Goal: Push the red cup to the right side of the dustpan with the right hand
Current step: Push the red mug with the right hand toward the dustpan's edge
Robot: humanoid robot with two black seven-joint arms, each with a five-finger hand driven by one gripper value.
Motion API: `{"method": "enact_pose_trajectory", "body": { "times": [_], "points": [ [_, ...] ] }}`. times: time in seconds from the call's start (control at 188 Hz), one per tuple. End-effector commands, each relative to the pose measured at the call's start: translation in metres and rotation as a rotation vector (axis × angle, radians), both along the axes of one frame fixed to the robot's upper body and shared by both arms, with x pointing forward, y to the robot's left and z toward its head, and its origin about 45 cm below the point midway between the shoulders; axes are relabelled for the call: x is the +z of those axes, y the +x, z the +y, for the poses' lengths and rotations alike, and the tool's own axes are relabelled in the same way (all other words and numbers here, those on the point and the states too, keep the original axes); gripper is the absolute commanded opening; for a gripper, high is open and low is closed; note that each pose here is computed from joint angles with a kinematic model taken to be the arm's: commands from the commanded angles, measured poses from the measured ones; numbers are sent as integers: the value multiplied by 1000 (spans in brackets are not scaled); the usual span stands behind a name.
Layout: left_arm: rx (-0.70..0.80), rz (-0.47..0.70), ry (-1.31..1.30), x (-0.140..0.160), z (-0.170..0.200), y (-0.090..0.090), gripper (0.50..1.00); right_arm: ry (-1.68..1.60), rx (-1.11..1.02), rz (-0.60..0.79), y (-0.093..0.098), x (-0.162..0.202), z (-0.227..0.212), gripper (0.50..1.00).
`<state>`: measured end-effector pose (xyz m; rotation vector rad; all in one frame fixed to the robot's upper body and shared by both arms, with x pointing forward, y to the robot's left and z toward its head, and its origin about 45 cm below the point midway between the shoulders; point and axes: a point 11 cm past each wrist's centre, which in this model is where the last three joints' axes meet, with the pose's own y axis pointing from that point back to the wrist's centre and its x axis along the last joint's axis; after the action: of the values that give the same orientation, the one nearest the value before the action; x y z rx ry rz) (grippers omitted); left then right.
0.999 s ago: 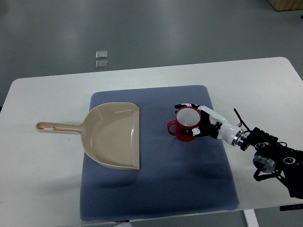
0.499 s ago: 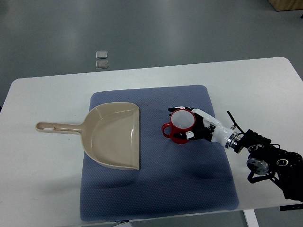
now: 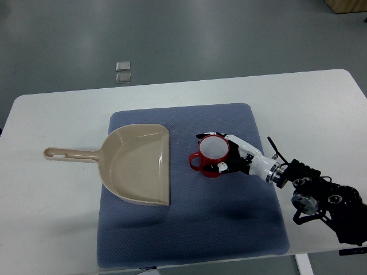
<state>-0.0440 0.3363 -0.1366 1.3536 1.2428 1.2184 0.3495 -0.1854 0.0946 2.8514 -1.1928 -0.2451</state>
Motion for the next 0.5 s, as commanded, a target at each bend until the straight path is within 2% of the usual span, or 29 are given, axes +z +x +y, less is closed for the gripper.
{"method": "enact_pose_trajectory", "body": {
  "times": [0.0, 0.494],
  "points": [
    [0, 0, 0, 0, 0, 0, 1000, 3, 10, 1, -1, -1, 5, 934],
    [0, 0, 0, 0, 0, 0, 1000, 43, 41, -11, -5, 6, 30, 934]
  ]
}}
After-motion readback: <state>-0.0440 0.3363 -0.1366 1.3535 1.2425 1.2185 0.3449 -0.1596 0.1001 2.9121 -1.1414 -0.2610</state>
